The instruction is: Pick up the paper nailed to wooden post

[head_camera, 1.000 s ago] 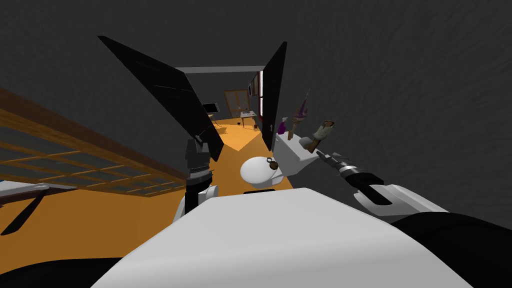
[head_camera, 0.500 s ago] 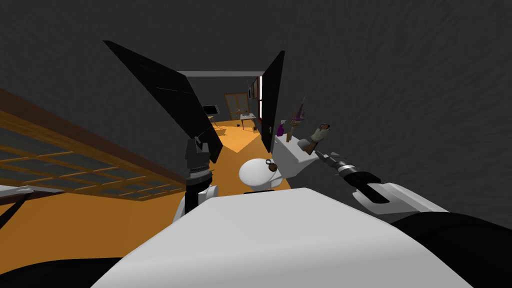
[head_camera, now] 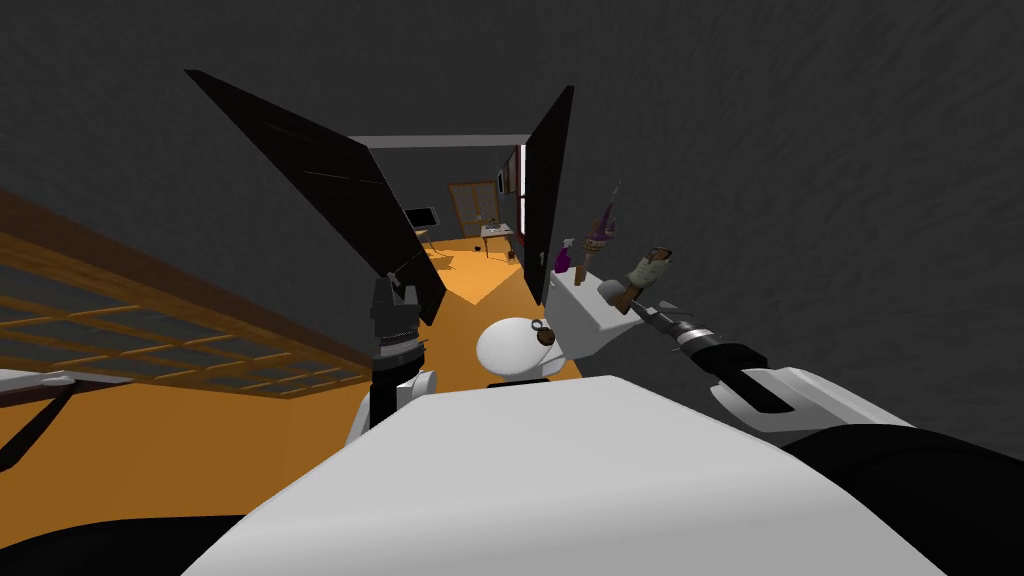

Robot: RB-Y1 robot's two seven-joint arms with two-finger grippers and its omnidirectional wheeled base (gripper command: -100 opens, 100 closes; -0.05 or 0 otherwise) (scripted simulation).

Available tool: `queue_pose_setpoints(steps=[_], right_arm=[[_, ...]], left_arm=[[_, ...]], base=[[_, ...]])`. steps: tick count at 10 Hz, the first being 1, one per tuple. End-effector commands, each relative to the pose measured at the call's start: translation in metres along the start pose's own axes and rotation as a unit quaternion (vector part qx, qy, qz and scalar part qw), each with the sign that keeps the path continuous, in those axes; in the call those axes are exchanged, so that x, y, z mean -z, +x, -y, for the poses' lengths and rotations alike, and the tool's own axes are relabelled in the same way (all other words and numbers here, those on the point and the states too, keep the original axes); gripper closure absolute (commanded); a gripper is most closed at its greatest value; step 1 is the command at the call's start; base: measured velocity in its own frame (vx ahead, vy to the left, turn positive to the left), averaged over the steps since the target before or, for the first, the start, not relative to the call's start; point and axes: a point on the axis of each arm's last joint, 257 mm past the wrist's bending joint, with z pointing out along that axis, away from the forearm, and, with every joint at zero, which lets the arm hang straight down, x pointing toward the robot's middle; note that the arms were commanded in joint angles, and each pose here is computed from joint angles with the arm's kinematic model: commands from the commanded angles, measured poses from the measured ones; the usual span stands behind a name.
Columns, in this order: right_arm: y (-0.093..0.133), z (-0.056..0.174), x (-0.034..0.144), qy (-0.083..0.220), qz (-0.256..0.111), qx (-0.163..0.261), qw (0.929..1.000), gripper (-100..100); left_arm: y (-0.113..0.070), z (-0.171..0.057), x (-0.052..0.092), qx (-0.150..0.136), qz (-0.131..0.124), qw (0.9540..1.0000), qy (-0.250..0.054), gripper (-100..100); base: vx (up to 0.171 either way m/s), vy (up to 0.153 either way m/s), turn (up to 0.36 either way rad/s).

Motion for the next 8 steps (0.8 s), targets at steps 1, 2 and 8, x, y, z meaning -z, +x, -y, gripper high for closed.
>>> queue_pose_setpoints(steps=[1,2,8], right_arm=[[-0.0005,-0.0005,0.0003,-0.001,0.000,0.000,1.0000,-100],[-0.0005,-0.0005,0.0003,-0.001,0.000,0.000,1.0000,-100],[-0.0005,-0.0005,0.0003,-0.001,0.000,0.000,1.0000,-100]], left_arm=[[0.0000,0.0000,0.0000,0.000,0.000,1.0000,0.000,0],[0.0000,0.0000,0.0000,0.000,0.000,1.0000,0.000,0],[0.0000,0.0000,0.0000,0.000,0.000,1.0000,0.000,0]], base=[[0.001,0.012,-0.033],[0.000,0.005,-0.015],[0.000,0.000,-0.001]])
